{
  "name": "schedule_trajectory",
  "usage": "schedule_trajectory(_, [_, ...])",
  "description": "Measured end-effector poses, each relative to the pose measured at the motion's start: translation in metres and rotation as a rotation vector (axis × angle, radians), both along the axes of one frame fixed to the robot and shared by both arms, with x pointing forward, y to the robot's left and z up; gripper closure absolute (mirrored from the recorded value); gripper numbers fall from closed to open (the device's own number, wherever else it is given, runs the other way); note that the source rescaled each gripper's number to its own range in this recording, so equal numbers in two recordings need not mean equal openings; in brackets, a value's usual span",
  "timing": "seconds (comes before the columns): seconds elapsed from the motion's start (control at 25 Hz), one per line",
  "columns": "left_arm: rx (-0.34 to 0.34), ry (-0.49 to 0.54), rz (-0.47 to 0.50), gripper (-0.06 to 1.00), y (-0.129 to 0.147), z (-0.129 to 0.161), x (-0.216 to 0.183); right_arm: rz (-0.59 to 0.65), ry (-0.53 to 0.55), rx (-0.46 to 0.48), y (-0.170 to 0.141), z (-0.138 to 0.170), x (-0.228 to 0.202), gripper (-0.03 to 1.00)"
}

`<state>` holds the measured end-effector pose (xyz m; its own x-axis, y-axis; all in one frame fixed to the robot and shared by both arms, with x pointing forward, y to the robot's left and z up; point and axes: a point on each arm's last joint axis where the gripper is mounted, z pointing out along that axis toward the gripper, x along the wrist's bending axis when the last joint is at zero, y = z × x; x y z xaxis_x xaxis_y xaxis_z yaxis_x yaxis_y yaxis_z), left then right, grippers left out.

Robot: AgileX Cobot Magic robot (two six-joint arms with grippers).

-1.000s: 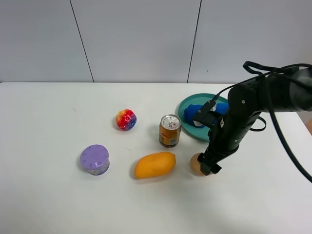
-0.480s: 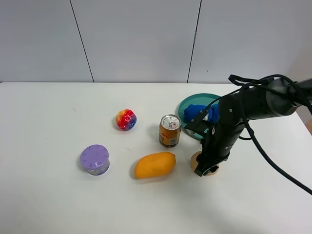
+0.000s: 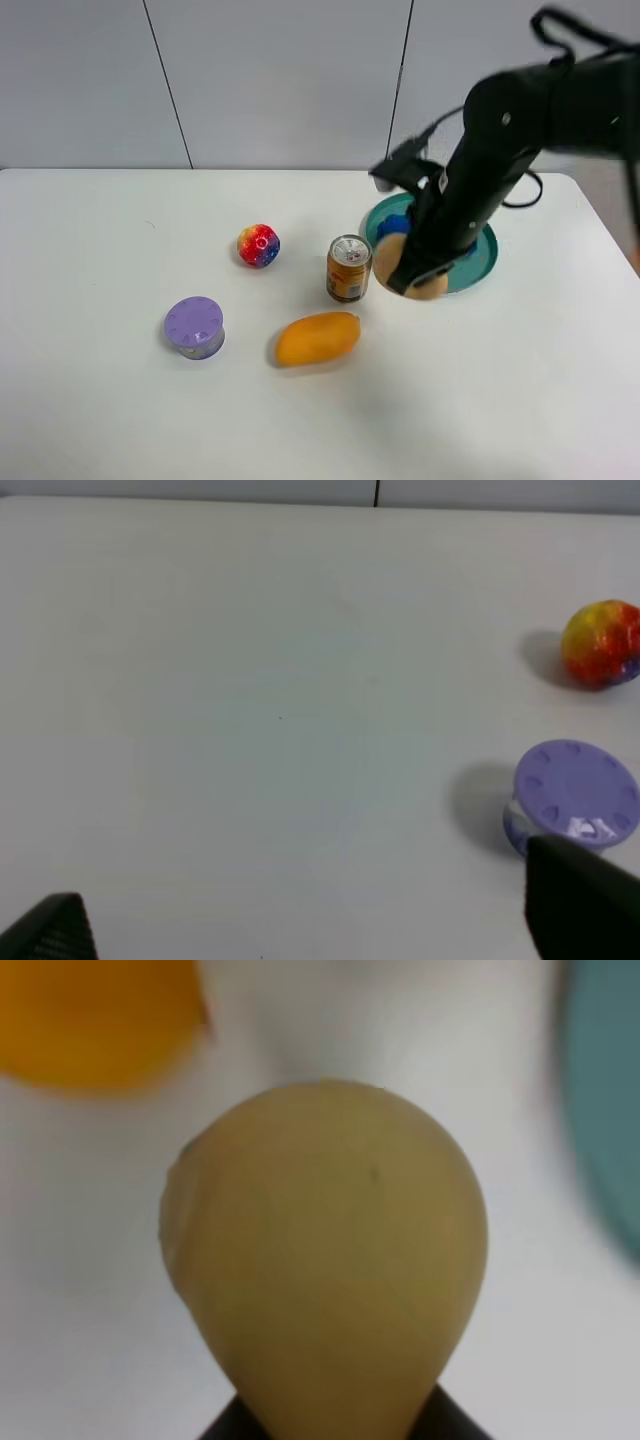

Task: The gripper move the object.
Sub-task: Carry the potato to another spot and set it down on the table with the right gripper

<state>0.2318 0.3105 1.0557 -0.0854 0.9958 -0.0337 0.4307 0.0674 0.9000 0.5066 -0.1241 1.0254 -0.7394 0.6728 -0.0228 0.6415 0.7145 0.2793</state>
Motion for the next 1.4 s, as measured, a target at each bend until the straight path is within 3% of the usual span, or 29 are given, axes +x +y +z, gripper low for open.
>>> schedule_trajectory(0.2, [0.0,0.0,0.0,-0.06,0.0,0.0,0.0,0.074,-0.196,0.178,0.054,0.086,-0.003,0.96])
schedule_trajectory(0.36, [0.0,0.0,0.0,-0.06,0.0,0.0,0.0,0.078,-0.227,0.269,0.099,0.105,0.02,0.96])
schedule_trajectory(0.68, [0.0,0.0,0.0,-0.06,0.0,0.0,0.0,0.118,-0.119,0.321,0.169,0.057,0.078,0.96])
schedule_trajectory(1.0, [0.0,0.0,0.0,-0.06,0.0,0.0,0.0,0.33,-0.129,0.237,0.234,-0.017,0.075,0.97])
schedule_trajectory(1.4, [0.002,0.0,-0.001,-0.06,0.0,0.0,0.0,0.316,-0.204,0.279,0.258,-0.082,0.089,0.97])
